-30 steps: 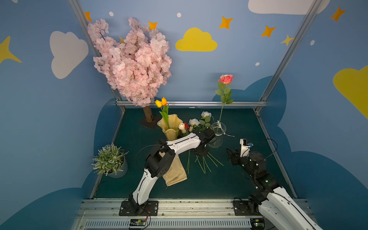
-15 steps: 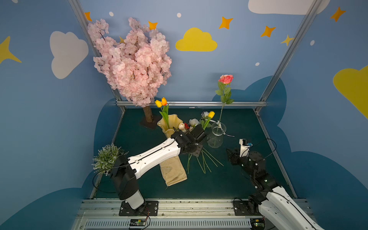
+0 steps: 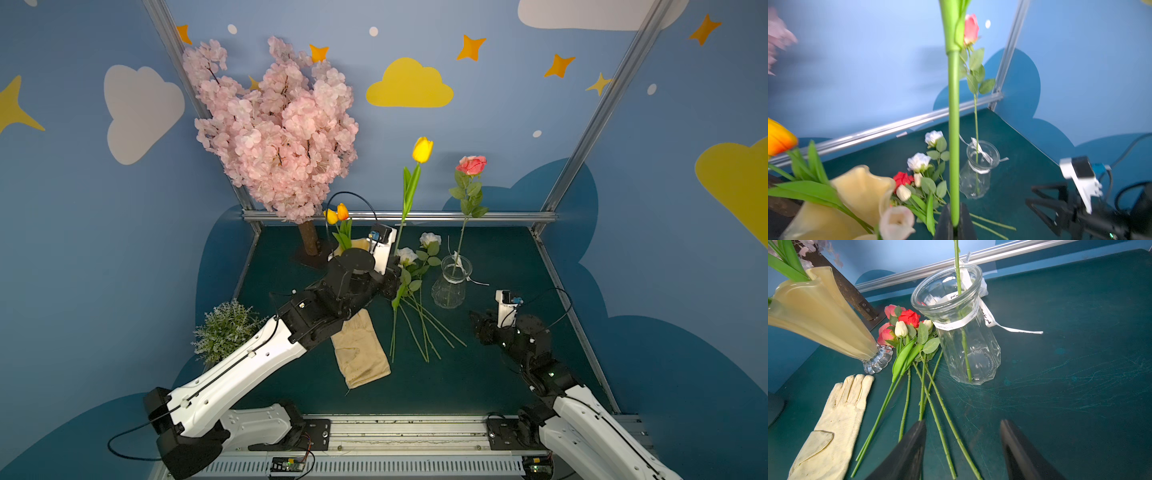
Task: Arrange the flowers in different vases according to their variety
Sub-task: Insert the flower into the vase.
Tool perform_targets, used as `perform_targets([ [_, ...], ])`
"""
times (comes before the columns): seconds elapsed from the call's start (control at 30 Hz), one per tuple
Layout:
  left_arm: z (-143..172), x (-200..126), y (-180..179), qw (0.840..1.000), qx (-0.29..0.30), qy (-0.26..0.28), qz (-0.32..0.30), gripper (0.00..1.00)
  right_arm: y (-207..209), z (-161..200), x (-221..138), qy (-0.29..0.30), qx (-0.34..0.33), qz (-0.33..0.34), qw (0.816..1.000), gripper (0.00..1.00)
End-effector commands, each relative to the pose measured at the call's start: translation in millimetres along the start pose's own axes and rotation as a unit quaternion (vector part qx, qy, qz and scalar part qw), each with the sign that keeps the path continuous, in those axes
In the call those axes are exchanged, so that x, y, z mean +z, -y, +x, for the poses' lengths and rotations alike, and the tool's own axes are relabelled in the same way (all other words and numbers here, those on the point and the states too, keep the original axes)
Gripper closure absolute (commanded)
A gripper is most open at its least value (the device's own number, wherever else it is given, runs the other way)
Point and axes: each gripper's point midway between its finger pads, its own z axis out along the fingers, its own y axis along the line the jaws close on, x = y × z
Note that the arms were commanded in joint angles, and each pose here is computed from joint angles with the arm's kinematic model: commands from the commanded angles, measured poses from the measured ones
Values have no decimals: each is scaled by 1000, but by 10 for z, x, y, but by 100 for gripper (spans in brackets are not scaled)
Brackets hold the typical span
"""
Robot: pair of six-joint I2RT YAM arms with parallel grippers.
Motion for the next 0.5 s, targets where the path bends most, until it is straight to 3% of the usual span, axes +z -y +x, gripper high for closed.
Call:
perform_targets([
  [0.0,-315,69,-260,997,6,71,-27,97,-27,-22,20,6,4,-9,1000,39],
  [0.2,-513,188,-748,990,-12,123,-70,97,-36,19,54,-3,4,-13,1000,39],
  [0.47,-222,537,-1254,982,-36,136,-125,97,-64,31,77,-7,3,-21,1000,39],
])
